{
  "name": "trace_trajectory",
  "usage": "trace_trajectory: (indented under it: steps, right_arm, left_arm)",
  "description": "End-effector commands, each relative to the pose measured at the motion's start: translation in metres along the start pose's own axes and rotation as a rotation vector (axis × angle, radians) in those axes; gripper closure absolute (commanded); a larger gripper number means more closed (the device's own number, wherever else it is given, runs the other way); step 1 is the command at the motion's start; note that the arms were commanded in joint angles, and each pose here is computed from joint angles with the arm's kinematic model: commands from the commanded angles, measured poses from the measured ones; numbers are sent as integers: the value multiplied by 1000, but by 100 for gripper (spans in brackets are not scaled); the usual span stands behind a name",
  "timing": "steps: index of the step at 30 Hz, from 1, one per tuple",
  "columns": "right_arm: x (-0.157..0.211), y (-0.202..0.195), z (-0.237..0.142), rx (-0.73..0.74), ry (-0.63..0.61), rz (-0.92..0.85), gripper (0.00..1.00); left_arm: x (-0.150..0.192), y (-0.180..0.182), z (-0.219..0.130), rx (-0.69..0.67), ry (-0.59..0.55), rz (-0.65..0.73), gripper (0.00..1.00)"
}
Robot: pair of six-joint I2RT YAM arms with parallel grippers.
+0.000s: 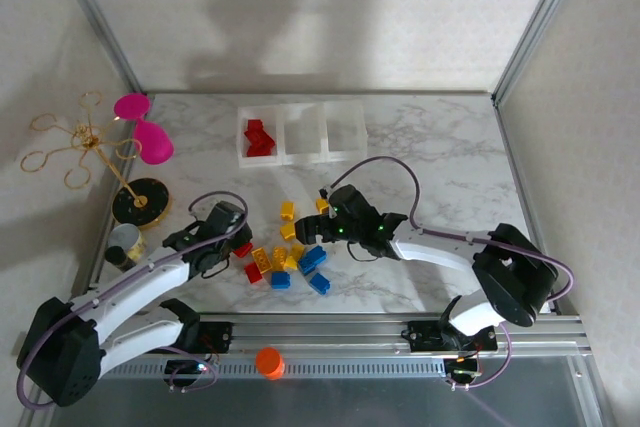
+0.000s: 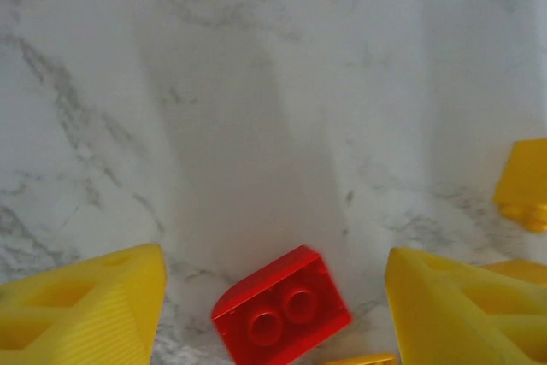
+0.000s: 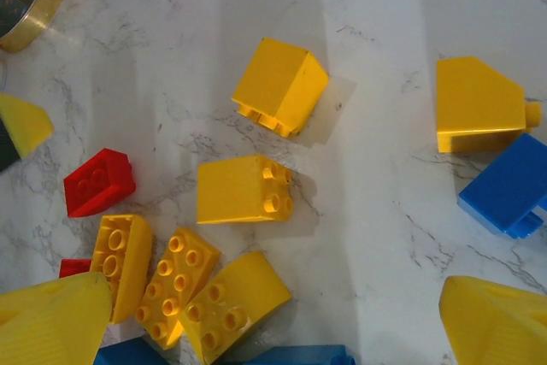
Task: Sort the legos into containers by color
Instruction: Pick up the lego from the bottom-left of the table.
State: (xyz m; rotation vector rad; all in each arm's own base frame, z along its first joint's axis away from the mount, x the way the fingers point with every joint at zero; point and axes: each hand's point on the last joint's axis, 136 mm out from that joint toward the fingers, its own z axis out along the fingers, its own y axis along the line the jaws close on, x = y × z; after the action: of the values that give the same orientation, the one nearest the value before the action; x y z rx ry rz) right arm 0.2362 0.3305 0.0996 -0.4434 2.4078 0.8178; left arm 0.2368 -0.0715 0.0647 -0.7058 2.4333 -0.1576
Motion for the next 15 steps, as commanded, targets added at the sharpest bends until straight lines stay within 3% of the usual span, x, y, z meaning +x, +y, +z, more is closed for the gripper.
trace_trajectory:
  steps: [1,5,11,15]
  right_arm:
    - [2,-2,7,19,-12,12,1]
    - [0,-2,8,19,-19,19,1]
    - [0,-5,9,33,-21,22,1]
    - [0,-7,9,48,-19,21,1]
  left_arm:
    - [16,8,6,-30,37,-23,31]
    - [26,-6,6,33,56,-30,30]
    - [40,-10,15,21,83,8,24]
    - [44,-14,21,13,89,25,27]
